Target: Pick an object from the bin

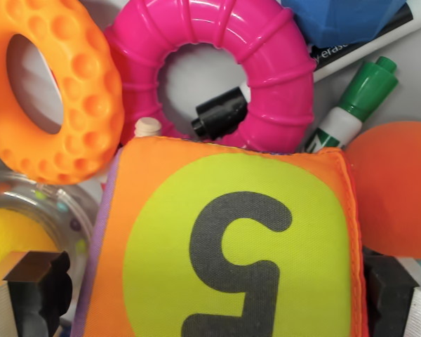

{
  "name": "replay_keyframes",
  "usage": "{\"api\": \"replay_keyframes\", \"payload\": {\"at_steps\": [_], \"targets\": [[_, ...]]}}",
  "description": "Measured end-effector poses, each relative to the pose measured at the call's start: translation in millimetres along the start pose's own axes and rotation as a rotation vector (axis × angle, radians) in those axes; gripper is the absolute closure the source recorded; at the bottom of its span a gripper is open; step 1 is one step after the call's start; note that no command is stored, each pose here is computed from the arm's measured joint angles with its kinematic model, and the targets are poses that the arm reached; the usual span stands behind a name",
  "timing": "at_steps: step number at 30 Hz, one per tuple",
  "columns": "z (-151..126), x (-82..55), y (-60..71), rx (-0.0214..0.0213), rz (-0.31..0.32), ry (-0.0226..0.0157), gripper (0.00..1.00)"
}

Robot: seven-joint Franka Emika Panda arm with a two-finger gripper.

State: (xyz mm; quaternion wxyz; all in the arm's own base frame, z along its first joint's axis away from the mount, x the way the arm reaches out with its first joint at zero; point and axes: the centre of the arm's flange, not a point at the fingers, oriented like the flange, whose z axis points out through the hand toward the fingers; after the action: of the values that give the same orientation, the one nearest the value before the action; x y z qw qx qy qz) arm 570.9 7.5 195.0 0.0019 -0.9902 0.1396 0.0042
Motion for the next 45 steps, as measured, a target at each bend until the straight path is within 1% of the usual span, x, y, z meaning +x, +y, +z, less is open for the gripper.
{"api": "replay_keyframes", "payload": {"at_steps": [34, 43, 45], "targets": [[-1, 0.1, 0.1, -0.0002, 0.0, 0.0001, 1.0], [-16, 1.0, -0.1, 0.0, 0.0, 0.0041, 1.0], [-20, 1.0, -0.1, -0.0005, 0.0, 0.0035, 1.0]]}}
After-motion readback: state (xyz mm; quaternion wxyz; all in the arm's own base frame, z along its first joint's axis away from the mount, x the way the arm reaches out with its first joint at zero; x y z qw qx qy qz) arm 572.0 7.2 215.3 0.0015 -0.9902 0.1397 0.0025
